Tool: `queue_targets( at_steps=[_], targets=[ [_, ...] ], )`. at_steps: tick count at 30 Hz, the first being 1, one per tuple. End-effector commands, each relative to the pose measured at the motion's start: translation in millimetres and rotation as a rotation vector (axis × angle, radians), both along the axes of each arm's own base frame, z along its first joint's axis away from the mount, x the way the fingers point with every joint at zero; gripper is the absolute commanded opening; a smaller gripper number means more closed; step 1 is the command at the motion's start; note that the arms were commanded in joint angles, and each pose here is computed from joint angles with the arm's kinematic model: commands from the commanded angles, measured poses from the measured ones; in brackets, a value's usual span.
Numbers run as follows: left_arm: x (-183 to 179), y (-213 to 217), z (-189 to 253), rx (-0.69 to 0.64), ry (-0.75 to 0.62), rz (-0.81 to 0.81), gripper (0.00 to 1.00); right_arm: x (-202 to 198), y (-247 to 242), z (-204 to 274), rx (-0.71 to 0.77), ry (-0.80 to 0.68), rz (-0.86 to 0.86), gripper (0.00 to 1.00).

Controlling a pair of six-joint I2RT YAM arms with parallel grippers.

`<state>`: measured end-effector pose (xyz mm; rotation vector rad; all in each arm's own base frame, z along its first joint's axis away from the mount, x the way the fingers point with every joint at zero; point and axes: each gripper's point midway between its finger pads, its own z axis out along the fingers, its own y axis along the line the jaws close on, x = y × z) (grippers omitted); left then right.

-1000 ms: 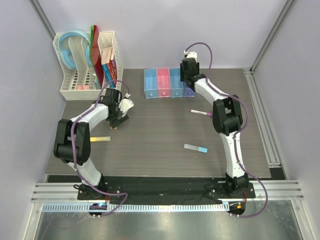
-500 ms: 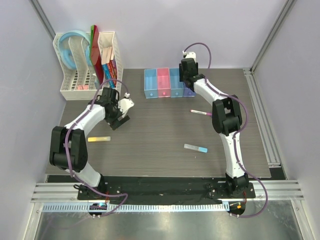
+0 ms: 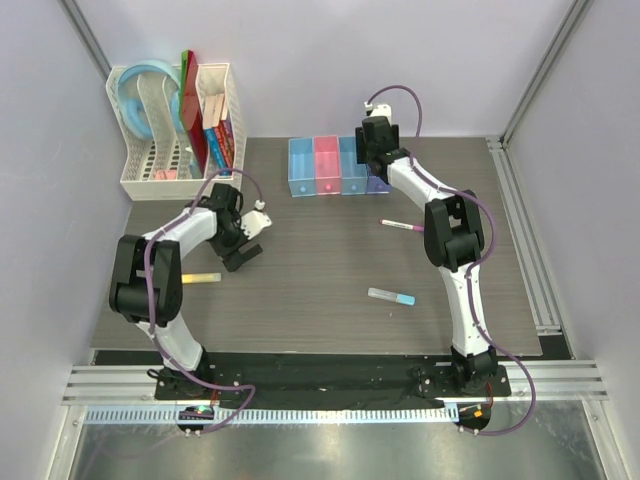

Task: Sort the stationery into containers
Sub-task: Place the stationery in the storage box.

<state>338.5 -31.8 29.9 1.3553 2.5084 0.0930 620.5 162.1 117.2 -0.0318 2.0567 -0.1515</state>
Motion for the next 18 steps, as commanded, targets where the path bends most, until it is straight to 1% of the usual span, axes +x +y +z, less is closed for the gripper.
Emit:
queue_targets(
  at_steps=[1,4,5,6,8,11,12,14,15,16,17,18],
  targets=[
    [2,-3,-10,-0.021,0.019,-0.032,1.0,6,4,26,0.008,-0.073,-0.004,0.72],
    [2,-3,-18,-0.019,0.035,-0.038,1.0,4,5,31,0.009,-0.078,-0.001,0.73],
    [3,-3,-18,-0.017,0.038,-0.041,0.98,3,5,32,0.01,-0.079,-0.001,0.73],
    [4,-3,-19,-0.018,0.038,-0.042,0.92,2,4,36,0.012,-0.083,-0.001,0.73],
    [3,-5,-21,-0.025,0.051,-0.048,0.85,0,5,41,0.015,-0.089,0.0,0.73],
    [2,-6,-24,-0.042,0.069,-0.05,0.69,-5,3,51,0.024,-0.098,0.001,0.73],
    [2,-7,-25,-0.043,0.075,-0.054,0.6,-7,3,50,0.03,-0.094,-0.001,0.73],
    [1,-8,-29,-0.052,0.095,-0.051,0.51,-12,2,64,0.044,-0.109,0.0,0.73],
    [2,-8,-30,-0.051,0.099,-0.05,0.39,-16,1,61,0.043,-0.099,0.0,0.73],
    [1,-8,-30,-0.052,0.106,-0.05,0.33,-21,0,72,0.053,-0.113,0.003,0.73],
    [1,-8,-31,-0.053,0.109,-0.05,0.22,-24,-1,76,0.053,-0.114,0.005,0.73],
    [0,-8,-32,-0.052,0.115,-0.048,0.14,-29,-3,72,0.048,-0.101,0.007,0.73]
  ],
)
